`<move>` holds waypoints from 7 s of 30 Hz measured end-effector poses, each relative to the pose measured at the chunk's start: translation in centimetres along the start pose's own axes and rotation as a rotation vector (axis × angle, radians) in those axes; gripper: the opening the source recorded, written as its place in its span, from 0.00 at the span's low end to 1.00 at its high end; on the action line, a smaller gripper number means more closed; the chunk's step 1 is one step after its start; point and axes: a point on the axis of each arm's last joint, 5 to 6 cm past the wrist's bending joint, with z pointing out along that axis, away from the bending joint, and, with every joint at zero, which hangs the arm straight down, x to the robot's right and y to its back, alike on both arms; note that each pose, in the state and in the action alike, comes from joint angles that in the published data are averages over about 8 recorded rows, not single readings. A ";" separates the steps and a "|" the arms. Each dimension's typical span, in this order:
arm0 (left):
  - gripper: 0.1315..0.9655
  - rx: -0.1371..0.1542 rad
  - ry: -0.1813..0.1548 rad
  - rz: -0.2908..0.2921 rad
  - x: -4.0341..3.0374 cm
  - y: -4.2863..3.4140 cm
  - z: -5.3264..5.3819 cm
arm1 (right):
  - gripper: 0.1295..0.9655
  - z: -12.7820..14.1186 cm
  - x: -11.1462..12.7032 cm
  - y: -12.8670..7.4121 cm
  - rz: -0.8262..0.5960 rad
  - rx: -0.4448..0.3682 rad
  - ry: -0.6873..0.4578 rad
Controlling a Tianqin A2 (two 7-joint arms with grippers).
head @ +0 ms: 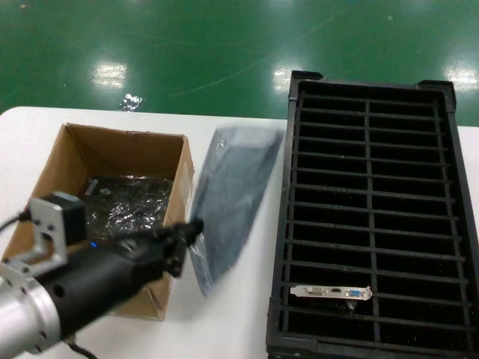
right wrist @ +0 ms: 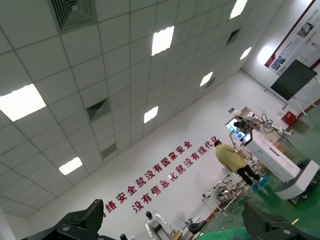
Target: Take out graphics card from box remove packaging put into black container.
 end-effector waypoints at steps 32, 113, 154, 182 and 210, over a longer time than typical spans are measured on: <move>0.17 -0.046 -0.039 -0.116 -2.86 3.08 10.3 | 1.00 0.0 0.0 0.0 0.000 0.000 0.000; 1.00 0.307 -0.458 0.180 -2.13 11.01 6.4 | 1.00 7.9 3.7 18.8 -0.590 -0.121 1.066; 1.00 0.269 -0.505 0.100 -1.43 13.32 6.3 | 1.00 8.7 2.7 20.3 -0.717 -0.135 1.208; 1.00 0.269 -0.505 0.100 -1.43 13.32 6.3 | 1.00 8.7 2.7 20.3 -0.717 -0.135 1.208; 1.00 0.269 -0.505 0.100 -1.43 13.32 6.3 | 1.00 8.7 2.7 20.3 -0.717 -0.135 1.208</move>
